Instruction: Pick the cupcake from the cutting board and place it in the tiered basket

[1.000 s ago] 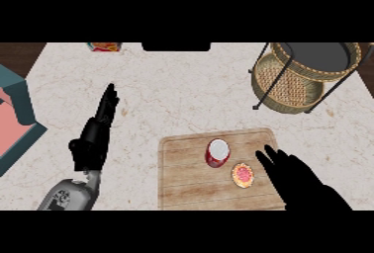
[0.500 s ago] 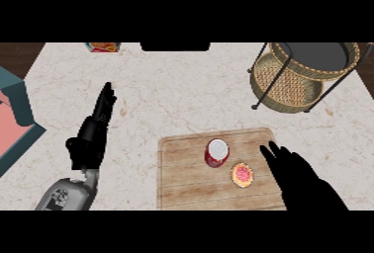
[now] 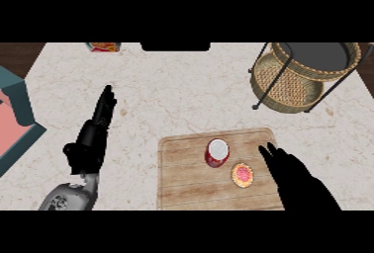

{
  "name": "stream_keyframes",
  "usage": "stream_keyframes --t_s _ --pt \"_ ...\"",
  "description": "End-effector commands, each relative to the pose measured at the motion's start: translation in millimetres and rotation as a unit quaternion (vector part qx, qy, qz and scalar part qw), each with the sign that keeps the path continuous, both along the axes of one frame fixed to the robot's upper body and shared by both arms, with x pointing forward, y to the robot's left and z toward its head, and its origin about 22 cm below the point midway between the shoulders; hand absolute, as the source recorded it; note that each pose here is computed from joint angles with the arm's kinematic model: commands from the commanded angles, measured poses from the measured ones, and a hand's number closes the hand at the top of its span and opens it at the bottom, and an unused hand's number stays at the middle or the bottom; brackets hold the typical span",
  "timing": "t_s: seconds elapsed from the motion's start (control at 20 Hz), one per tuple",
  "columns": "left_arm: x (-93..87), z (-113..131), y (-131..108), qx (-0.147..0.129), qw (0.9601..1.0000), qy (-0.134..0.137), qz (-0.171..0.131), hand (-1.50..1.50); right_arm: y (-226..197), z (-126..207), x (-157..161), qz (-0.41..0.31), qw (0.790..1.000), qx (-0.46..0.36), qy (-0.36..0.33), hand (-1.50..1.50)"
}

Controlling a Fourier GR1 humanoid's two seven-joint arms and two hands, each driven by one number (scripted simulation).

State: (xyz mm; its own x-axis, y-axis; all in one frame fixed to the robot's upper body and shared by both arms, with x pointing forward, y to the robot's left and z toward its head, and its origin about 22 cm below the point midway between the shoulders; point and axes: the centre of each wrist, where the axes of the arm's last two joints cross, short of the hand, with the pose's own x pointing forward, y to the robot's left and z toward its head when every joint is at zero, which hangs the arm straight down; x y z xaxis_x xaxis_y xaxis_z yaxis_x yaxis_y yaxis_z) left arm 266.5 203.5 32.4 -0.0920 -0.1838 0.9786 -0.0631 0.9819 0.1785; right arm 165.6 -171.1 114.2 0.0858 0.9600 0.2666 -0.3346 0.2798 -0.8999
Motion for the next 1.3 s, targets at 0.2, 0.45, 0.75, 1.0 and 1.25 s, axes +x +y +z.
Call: stream_keyframes --t_s 0.2,0.45,0.75,1.0,1.25 --pt "5.3 -7.0 4.6 0.008 1.0000 0.002 -0.002 0.00 17.5 5.3 3.5 -0.006 1.000 -0.004 0.018 -1.50" --pt "12.4 3.5 -20.3 0.004 1.0000 -0.005 -0.001 0.00 15.1 -27.7 6.7 -0.005 0.999 0.000 0.039 -1.50" --pt "13.0 25.0 -9.3 0.002 1.0000 -0.004 0.008 0.00 24.7 -47.4 19.7 -0.012 0.999 -0.001 0.041 -1.50" --pt "-9.9 6.2 -11.5 0.003 1.0000 -0.006 0.004 0.00 9.9 -50.3 34.9 -0.021 0.999 -0.002 0.044 -1.50" --pt "7.7 14.0 2.0 0.001 1.0000 -0.002 0.000 0.00 22.1 -55.6 49.1 -0.022 0.999 0.011 0.049 -1.50"
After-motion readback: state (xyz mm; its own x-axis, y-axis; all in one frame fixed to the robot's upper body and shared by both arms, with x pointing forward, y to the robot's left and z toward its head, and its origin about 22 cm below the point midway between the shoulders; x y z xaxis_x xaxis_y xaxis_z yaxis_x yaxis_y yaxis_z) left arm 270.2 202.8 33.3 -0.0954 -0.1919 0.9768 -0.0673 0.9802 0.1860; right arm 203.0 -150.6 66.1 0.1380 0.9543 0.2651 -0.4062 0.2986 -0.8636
